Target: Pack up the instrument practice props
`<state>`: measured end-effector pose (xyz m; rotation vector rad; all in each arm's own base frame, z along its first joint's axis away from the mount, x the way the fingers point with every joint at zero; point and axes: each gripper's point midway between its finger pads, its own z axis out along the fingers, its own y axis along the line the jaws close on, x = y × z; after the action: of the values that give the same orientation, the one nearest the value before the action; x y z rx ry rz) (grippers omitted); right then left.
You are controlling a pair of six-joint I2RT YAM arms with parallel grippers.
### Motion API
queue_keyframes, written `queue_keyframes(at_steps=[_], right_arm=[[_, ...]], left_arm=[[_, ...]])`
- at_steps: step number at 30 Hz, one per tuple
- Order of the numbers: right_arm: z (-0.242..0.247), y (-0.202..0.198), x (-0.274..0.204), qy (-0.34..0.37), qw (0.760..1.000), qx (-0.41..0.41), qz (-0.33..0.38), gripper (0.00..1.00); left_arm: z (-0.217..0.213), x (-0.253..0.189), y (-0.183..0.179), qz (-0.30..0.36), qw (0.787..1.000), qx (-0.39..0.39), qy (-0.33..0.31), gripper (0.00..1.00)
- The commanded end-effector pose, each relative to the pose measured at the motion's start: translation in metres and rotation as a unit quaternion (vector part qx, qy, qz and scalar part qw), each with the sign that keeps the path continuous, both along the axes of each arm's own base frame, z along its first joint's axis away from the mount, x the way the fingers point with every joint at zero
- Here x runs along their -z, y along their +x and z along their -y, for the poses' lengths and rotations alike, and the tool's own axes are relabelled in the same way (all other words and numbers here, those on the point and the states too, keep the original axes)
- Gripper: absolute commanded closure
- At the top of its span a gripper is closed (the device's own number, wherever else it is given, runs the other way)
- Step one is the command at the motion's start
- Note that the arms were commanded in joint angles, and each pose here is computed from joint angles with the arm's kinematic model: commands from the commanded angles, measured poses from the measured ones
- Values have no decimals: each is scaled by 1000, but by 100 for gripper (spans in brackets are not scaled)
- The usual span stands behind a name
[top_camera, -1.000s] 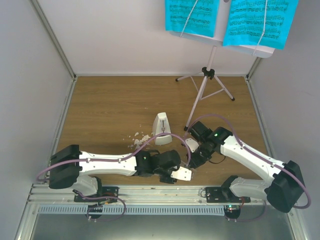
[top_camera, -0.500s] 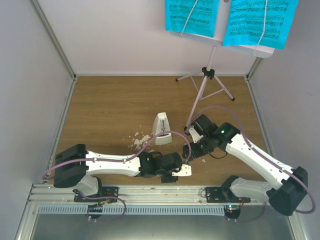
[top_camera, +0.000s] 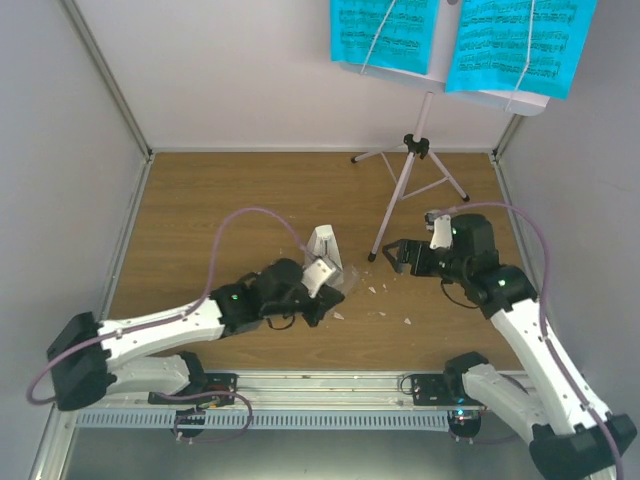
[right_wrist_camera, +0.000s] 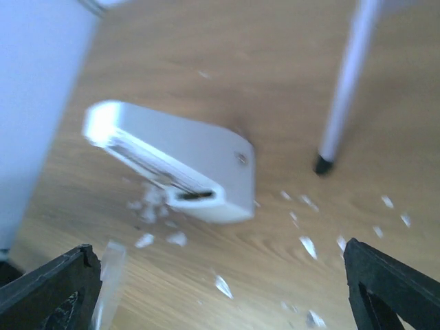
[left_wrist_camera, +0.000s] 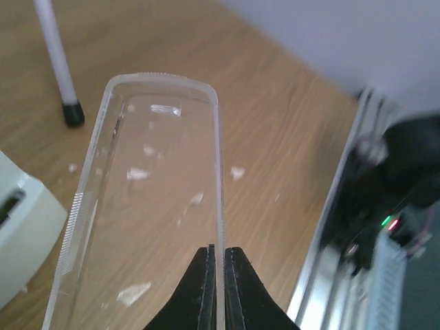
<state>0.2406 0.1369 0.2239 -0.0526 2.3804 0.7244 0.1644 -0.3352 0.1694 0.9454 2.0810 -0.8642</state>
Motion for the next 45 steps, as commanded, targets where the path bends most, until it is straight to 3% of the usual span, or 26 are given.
queue_keyframes(at_steps=[1,5,9,15,21,28,45], right_arm=[[-32,-4,-81,132,976,-76,157,1],[-48,-36,-127,193,935,-167,246,0],[-56,-51,-140,210,917,-214,264,0],[-70,-72,-152,235,891,-278,271,0],[-92,-78,-152,248,887,-291,258,0],[-114,-89,-171,279,866,-303,283,1],[-143,-85,-160,256,878,-299,271,31]], left_arm=[[-4,-84,8,-60,976,-7,-211,100],[-19,-128,-5,-86,946,51,-307,100],[-26,-163,-32,-87,921,132,-356,100],[-34,-201,-53,-74,891,194,-404,100],[-34,-205,-47,-46,902,177,-391,100],[-34,-208,-45,-40,901,171,-397,100],[-38,-210,-43,-25,902,158,-400,100]])
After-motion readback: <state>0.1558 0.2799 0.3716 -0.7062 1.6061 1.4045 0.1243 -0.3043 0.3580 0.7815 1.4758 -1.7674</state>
